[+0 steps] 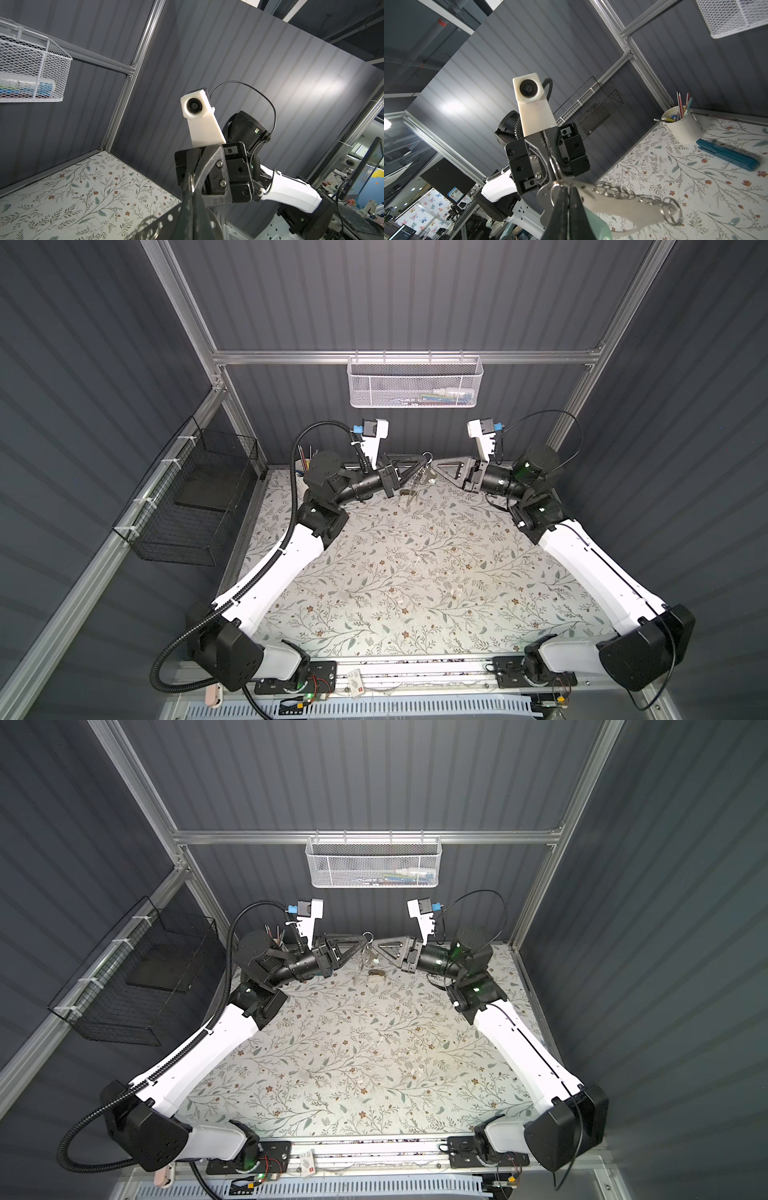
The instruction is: Put the keys on the keyring
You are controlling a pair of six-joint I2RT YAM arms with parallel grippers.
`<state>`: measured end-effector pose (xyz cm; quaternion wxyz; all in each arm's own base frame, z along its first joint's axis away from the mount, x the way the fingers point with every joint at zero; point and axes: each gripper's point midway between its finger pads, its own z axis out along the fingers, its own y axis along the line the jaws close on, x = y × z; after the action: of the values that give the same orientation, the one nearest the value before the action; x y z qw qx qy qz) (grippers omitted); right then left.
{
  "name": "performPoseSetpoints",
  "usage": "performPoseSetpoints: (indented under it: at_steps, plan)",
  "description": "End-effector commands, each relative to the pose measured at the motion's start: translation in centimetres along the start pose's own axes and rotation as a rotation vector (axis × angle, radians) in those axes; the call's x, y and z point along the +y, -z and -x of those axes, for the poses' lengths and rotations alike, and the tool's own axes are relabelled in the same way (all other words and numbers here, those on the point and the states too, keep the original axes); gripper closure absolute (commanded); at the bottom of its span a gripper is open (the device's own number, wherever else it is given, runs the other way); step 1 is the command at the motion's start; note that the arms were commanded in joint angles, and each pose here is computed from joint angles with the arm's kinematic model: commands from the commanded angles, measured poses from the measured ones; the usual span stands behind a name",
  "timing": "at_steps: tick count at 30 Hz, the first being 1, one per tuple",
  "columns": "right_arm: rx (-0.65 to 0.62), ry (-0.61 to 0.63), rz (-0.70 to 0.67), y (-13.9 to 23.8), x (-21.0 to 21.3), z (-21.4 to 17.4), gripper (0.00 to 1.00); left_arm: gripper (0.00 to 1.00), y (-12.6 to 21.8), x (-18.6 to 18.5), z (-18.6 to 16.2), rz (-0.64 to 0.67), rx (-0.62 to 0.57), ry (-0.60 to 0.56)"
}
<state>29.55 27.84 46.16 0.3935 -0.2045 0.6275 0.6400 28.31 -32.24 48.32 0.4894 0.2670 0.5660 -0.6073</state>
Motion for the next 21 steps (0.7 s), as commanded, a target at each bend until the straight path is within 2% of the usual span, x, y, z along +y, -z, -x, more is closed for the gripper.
performPoseSetpoints:
  at_steps: [1, 6, 15, 21]
  plan:
    - [0.035, 0.000, 0.034, -1.1, 0.6, -0.8, 0.91, 1.00, -0.4, -2.4, 1.2, -0.085, -0.020, -0.039]
    - [0.017, 0.007, -0.002, -0.6, 0.2, -0.7, 0.81, 1.00, -0.3, -2.2, 1.2, -0.071, -0.023, -0.043]
    - [-0.078, 0.060, -0.108, 2.1, -0.4, 0.9, 0.76, 1.00, -0.4, -2.1, 1.2, -0.067, -0.022, -0.048]
    - [-0.120, 0.109, -0.110, 2.6, 0.8, 2.0, 0.73, 1.00, -0.4, -1.9, 1.1, -0.064, -0.022, -0.046]
